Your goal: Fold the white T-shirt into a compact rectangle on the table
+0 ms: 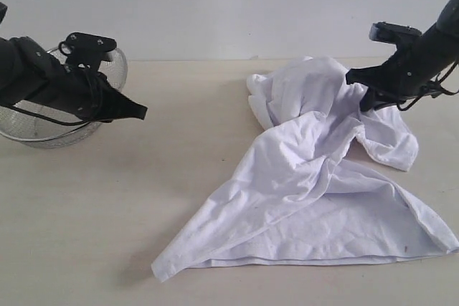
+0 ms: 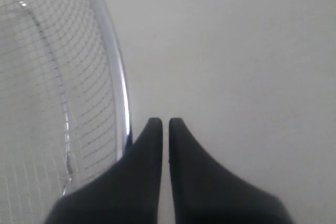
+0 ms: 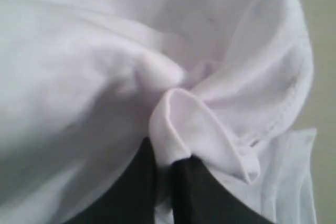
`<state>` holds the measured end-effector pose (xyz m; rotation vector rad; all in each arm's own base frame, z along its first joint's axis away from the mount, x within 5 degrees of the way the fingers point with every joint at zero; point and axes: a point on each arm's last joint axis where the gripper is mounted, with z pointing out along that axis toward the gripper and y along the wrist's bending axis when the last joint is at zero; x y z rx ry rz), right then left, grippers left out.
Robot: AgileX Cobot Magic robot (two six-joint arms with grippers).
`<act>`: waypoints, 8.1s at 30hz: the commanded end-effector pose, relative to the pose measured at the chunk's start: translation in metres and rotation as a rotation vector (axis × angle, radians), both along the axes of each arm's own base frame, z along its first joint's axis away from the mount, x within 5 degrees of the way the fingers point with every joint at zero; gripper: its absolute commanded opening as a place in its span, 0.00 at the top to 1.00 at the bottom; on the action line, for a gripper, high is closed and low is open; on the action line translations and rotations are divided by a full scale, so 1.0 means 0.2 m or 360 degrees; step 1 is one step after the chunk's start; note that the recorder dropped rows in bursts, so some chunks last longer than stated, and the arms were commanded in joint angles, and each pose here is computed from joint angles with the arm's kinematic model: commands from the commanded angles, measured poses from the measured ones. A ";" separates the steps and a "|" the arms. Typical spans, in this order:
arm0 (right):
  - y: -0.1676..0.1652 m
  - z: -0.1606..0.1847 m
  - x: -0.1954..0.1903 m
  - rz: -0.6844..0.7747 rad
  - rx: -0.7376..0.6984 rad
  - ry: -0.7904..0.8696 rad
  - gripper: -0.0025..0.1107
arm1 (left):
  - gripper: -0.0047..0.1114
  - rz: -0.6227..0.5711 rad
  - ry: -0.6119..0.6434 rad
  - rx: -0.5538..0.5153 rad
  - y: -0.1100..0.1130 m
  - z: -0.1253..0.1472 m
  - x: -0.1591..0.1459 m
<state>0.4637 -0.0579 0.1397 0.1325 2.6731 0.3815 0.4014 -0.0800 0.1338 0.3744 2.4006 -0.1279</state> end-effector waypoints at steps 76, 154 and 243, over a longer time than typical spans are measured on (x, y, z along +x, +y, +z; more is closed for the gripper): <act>0.77 0.26 -0.01 0.0557 -0.0623 -0.0595 0.58 | 0.92 -0.0214 0.0016 -0.0348 -0.27 0.20 0.14; 0.21 0.30 0.42 0.0214 -0.0795 -0.0628 0.37 | 0.92 -0.0454 0.0021 -0.0164 -0.33 0.36 0.13; 0.45 -0.02 0.12 0.0481 -0.0445 0.0116 0.98 | 0.92 -0.0682 -0.0208 -0.0043 -0.77 0.29 0.20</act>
